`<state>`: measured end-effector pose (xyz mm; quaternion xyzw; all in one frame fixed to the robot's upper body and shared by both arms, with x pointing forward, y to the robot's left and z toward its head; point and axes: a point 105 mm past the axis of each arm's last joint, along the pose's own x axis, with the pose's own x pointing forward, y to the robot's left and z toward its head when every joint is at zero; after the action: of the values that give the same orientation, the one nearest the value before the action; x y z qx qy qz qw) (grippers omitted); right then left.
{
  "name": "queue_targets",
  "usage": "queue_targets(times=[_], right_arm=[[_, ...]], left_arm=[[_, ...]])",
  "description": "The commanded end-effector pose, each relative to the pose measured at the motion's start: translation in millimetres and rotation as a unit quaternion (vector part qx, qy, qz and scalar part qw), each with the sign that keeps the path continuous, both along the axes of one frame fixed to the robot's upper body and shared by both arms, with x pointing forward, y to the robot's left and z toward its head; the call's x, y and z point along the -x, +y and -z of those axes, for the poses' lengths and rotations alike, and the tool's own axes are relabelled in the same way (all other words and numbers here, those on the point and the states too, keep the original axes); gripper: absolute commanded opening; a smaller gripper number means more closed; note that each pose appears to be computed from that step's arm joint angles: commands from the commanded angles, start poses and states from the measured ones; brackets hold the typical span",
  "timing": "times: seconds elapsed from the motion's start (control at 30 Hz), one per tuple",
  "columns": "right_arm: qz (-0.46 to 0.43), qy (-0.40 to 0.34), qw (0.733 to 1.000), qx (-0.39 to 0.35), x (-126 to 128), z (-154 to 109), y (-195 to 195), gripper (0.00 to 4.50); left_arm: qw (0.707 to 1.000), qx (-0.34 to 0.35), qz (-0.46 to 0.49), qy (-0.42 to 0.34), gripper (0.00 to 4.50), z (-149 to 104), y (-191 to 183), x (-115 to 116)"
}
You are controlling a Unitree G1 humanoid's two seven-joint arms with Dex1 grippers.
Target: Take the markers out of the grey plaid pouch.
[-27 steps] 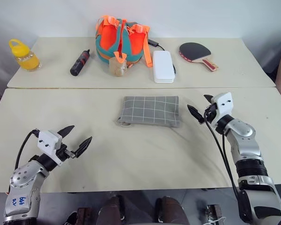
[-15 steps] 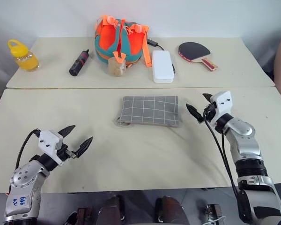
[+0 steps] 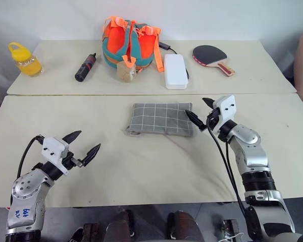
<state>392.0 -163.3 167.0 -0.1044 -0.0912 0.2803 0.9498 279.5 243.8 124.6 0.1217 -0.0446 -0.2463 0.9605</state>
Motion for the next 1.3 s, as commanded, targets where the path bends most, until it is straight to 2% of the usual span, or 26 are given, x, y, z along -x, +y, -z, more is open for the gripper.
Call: queue_targets(times=[0.03,0.1,0.2,0.33,0.53,0.57,0.8,0.9,1.13,1.3], right_arm=[[-0.015,-0.025,1.0,-0.012,3,-14,8,4.38],[-0.019,-0.024,0.999,-0.018,3,-14,13,4.38],[-0.031,-0.02,0.999,-0.03,3,-11,25,3.81],[-0.024,-0.02,0.999,-0.027,-3,-6,35,2.31],[0.029,-0.016,0.999,0.019,-19,8,34,0.17],[0.032,-0.016,0.999,0.025,-21,9,33,0.05],[0.005,0.012,0.998,0.056,-14,30,43,0.05],[0.003,0.015,0.998,0.055,-8,33,42,0.05],[0.014,0.012,0.998,0.054,-6,29,35,0.05],[0.015,0.008,0.998,0.053,-5,25,34,0.05]], left_arm=[[1.0,-0.01,0.007,-0.018,4.48,-5,-4,0],[1.0,-0.017,0.011,-0.021,4.48,-5,-5,-1],[0.999,-0.03,0.017,-0.034,4.5,-8,-7,-9],[0.997,-0.048,0.025,-0.053,4.5,-13,-11,-29],[0.984,-0.127,0.059,-0.108,4.5,-27,-27,-73],[0.981,-0.143,0.07,-0.114,4.5,-27,-32,-78],[0.954,-0.234,0.121,-0.147,4.5,-24,-62,-110],[0.949,-0.24,0.123,-0.16,4.5,-29,-73,-121],[0.926,-0.257,0.203,-0.186,4.5,-19,-112,-113],[0.904,-0.303,0.233,-0.192,4.5,-10,-119,-108]])
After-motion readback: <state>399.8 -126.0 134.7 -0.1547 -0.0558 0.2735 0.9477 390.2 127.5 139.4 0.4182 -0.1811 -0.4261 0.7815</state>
